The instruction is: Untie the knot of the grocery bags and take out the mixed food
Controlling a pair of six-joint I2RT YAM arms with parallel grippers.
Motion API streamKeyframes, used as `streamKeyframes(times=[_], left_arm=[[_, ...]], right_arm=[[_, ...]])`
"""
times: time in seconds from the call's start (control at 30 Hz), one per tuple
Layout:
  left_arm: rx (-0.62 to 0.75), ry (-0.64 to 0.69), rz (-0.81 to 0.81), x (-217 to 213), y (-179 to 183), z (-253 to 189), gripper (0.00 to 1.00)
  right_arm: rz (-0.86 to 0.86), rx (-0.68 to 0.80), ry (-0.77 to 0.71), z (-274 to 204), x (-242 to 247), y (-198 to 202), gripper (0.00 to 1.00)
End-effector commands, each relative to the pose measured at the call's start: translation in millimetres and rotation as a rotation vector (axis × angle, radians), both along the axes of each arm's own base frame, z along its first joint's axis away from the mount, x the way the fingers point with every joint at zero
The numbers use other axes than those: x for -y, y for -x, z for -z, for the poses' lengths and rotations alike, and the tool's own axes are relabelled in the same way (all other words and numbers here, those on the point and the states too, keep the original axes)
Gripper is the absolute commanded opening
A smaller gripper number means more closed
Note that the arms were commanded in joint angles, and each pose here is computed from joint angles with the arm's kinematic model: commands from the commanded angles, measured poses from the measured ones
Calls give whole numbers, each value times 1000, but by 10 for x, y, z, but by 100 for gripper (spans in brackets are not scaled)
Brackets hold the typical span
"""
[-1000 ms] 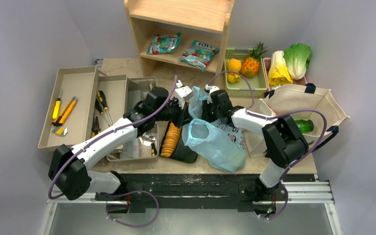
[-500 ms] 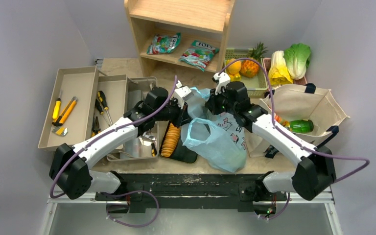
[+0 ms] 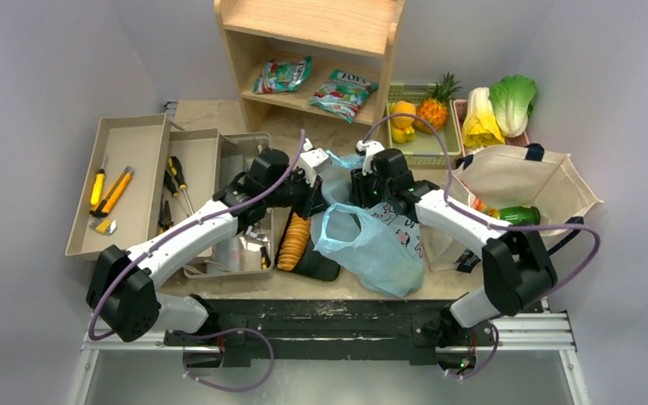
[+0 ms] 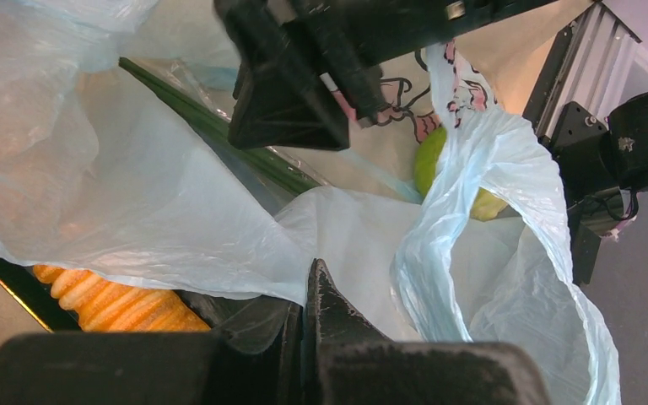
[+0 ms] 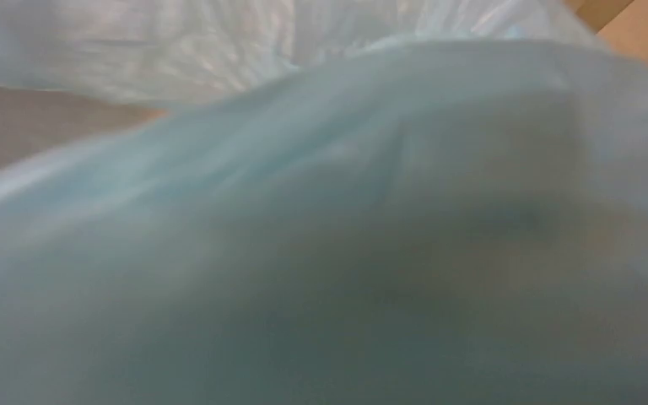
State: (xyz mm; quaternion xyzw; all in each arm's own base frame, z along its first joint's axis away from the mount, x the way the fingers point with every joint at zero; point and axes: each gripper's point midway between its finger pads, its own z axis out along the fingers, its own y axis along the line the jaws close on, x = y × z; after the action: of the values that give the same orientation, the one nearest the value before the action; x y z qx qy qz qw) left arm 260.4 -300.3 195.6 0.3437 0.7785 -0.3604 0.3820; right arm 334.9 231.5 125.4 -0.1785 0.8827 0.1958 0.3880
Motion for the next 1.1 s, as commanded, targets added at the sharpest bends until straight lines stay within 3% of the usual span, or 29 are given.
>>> streamKeyframes(times=[0.0, 0.1, 0.17, 0.27, 0.47, 0.5, 0.57, 0.6, 0.87, 1.07], left_arm=[[88, 42, 25, 35, -47, -288, 0], [88, 42, 17, 24, -50, -287, 0], [90, 42, 17, 23, -52, -288, 0], [100, 45, 12, 20, -61, -311, 0], [110, 42, 9, 11, -71, -316, 0], [109, 41, 6, 9, -77, -313, 0], [109, 36, 3, 4, -85, -298, 0], [109, 31, 0, 0, -96, -287, 0], [71, 11, -41, -24, -214, -208, 0], [31, 18, -72, -10, -329, -203, 0]], right_arm=[[44, 28, -6, 53, -32, -168, 43], [49, 16, -1, 117, -85, -260, 57], [77, -2, 14, 219, -68, -301, 56], [139, -31, 70, 435, 60, -394, 46], [163, -65, 99, 608, 127, -518, 40], [153, -66, 94, 603, 102, -528, 31], [137, -67, 93, 558, 81, -532, 3], [135, -58, 90, 484, 83, -534, 0], [-34, 55, -27, -368, 21, -144, 0], [-118, 129, -56, -683, 102, 178, 0]])
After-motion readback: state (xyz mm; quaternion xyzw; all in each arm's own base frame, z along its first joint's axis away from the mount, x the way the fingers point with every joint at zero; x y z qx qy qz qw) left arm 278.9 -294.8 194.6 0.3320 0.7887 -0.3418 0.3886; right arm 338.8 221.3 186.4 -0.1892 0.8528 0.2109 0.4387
